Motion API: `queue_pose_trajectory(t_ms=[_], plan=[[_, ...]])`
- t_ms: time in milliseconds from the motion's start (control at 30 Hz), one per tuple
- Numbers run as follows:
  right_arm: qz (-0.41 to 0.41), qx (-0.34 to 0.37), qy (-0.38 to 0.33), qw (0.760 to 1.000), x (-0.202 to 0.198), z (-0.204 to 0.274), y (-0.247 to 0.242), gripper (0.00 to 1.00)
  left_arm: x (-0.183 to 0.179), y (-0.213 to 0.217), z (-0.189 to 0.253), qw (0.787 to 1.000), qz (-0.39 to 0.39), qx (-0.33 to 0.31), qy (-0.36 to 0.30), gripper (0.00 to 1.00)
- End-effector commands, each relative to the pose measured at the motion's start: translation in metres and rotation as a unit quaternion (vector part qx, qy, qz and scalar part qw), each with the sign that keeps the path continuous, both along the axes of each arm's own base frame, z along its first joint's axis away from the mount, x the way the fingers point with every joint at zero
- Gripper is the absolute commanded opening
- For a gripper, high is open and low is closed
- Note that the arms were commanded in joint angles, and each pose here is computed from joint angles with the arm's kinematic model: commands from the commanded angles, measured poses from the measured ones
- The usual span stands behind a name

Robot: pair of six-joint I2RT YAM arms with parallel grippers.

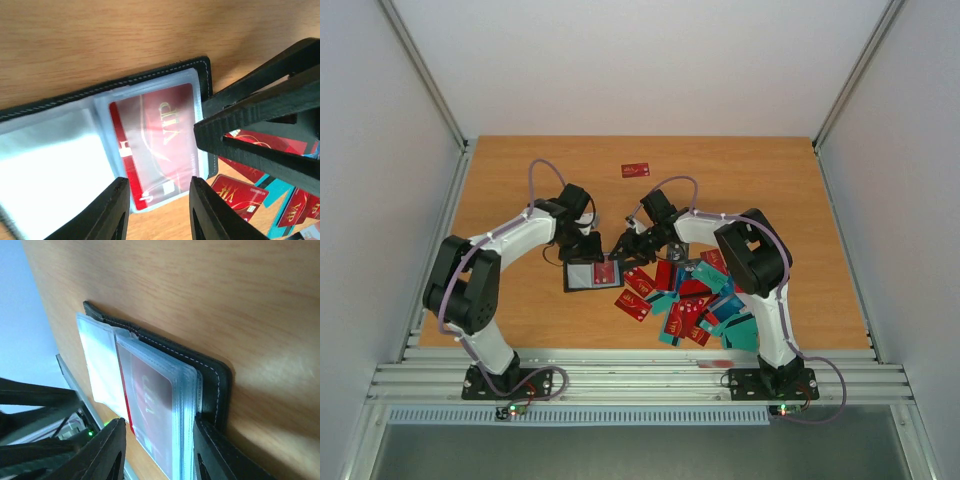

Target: Put the credit cards into the card holder

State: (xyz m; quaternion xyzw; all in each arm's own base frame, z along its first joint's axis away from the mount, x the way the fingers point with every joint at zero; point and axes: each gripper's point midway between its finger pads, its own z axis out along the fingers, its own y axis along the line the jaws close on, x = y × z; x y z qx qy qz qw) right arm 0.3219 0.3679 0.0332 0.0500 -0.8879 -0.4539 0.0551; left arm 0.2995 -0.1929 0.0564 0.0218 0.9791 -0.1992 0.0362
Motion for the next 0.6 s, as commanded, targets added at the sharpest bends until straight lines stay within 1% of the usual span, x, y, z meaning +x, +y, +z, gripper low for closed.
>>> queue_pose_trajectory(t_ms=[0, 133, 300, 400, 567], plan=[[0.005, -0.065, 0.023, 0.998, -0.019, -0.015, -0.020, 0.39, 0.002, 0.012, 0.023, 0.999, -0.012, 0.031, -0.037, 0.33], [-0.001, -0.059, 0.026, 0.998, -0.019, -0.005, -0.019, 0.40, -0.001, 0.015, 0.013, 0.998, -0.020, 0.039, -0.037, 0.26], [-0.003, -0.047, 0.023, 0.999, -0.018, 0.009, -0.017, 0.41, -0.003, 0.008, 0.000, 0.999, -0.013, 0.013, -0.030, 0.17], [-0.003, -0.046, 0.021, 0.999, -0.020, 0.015, -0.018, 0.42, -0.005, 0.002, -0.006, 1.000, -0.011, -0.004, -0.022, 0.14], [0.001, -0.044, 0.023, 0.999, -0.026, 0.019, -0.020, 0.43, -0.008, -0.002, -0.020, 1.000, -0.014, -0.012, -0.003, 0.10]])
